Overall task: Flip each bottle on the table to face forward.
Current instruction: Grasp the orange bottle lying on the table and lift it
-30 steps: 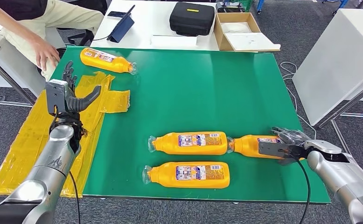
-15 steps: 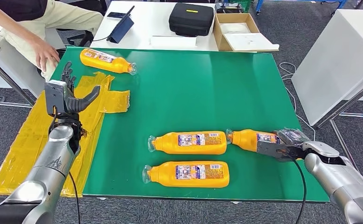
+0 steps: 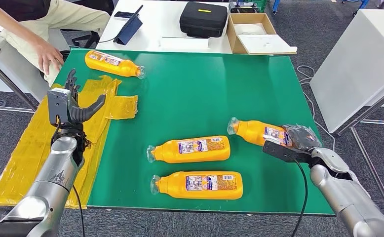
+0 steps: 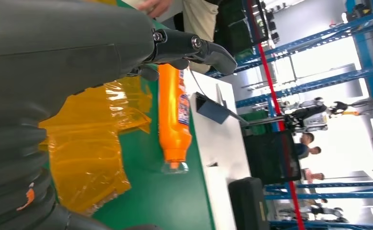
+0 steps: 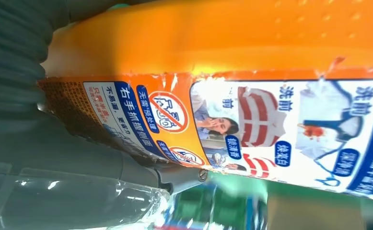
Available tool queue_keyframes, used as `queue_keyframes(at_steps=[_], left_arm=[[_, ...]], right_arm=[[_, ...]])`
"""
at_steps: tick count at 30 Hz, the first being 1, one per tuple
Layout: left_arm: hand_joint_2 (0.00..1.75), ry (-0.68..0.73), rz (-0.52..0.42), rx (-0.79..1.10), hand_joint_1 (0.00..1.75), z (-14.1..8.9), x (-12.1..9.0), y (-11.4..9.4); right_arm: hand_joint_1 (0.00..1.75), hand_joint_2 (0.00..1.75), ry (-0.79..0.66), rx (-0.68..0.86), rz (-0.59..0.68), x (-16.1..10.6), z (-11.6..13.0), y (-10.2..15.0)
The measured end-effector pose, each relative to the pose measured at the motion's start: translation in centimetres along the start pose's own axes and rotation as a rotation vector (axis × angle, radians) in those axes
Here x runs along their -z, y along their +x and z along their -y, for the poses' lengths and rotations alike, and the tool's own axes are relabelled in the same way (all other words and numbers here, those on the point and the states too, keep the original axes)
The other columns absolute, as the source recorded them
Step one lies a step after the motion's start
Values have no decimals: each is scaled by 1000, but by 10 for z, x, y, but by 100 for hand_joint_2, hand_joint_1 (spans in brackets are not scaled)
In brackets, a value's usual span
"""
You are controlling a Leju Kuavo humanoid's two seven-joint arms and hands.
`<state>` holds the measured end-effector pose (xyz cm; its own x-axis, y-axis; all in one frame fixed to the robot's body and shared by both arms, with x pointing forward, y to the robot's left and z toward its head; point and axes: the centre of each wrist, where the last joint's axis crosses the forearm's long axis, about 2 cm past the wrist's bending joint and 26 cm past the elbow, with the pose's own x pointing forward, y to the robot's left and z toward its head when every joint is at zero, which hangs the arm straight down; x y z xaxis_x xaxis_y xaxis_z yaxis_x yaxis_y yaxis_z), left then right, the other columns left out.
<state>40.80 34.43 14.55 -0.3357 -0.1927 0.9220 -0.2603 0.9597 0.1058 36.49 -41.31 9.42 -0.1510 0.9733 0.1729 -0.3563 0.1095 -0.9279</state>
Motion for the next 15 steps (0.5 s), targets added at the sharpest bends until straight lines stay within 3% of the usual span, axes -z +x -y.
queue_keyframes(at_steps=[8,15], left_arm=[[175,-35,-85,-33,0,14,-21,-8],[175,-120,-127,-121,0,40,-22,0]], right_arm=[[175,175,-423,204,-101,-7,4,46],[175,175,-603,350,-28,-8,12,80]])
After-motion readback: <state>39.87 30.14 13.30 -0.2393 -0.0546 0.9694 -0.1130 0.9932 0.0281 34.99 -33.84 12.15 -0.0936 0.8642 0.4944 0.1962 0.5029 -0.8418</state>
